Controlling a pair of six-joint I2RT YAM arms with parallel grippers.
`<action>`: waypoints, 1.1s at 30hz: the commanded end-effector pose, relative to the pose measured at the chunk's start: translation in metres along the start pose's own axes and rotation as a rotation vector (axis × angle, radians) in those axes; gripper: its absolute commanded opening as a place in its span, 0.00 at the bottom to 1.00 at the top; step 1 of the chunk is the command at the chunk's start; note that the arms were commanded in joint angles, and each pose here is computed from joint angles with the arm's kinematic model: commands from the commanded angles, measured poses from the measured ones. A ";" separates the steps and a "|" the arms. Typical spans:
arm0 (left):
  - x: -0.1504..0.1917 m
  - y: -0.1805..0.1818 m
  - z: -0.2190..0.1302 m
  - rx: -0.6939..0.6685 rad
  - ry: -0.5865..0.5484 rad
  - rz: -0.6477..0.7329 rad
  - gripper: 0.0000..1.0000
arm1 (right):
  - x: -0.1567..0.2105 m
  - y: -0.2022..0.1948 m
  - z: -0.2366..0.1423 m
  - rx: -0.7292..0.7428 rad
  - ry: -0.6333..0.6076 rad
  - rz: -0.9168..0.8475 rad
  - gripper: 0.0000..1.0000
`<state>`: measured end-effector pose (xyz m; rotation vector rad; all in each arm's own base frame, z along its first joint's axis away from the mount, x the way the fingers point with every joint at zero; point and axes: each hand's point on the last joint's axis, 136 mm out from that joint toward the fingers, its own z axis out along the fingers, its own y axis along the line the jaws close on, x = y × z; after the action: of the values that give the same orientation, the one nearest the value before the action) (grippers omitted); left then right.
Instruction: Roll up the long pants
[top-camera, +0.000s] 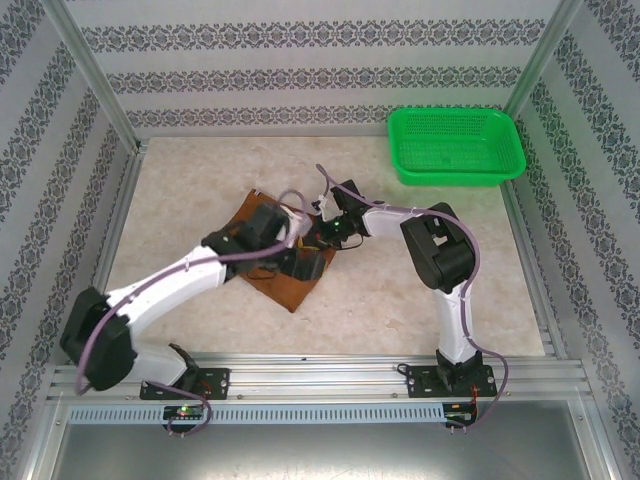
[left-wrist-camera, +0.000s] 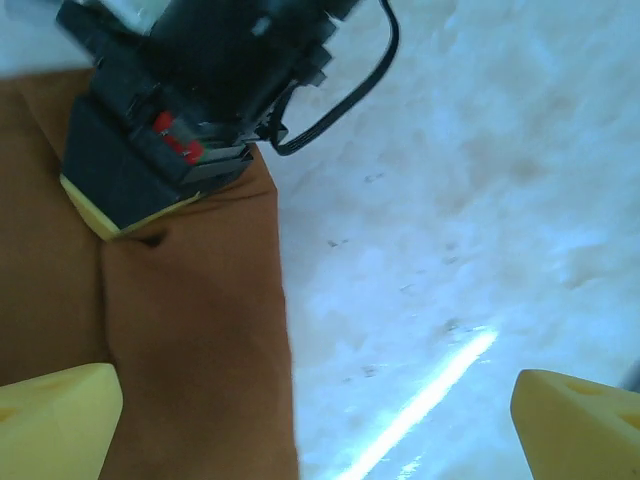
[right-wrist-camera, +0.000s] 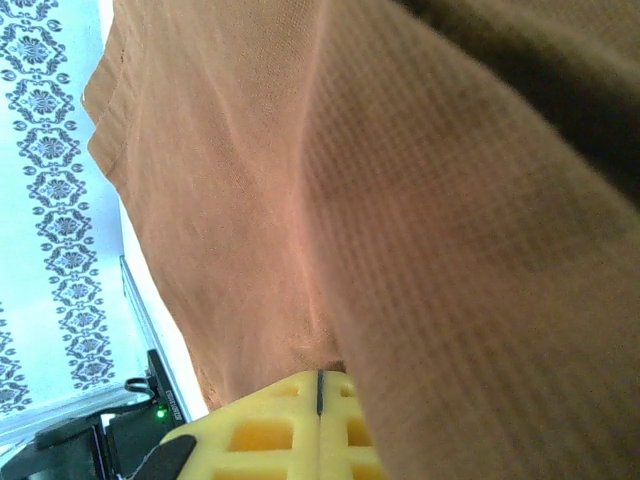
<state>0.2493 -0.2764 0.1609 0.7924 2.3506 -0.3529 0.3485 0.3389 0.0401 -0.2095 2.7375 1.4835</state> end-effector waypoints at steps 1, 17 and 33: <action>0.029 0.048 -0.001 -0.574 0.132 0.405 1.00 | 0.073 -0.084 0.024 0.209 0.150 0.260 0.00; 0.112 0.059 0.105 -0.598 0.584 0.411 0.80 | 0.095 -0.071 0.002 0.158 0.108 0.273 0.00; 0.037 -0.072 0.057 0.375 0.356 0.091 0.00 | 0.016 0.019 -0.144 0.071 -0.388 0.161 0.40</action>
<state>0.2317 -0.3237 0.0704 1.2471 2.5251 -0.2320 0.3169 0.2601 0.0984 0.1854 2.6039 1.4024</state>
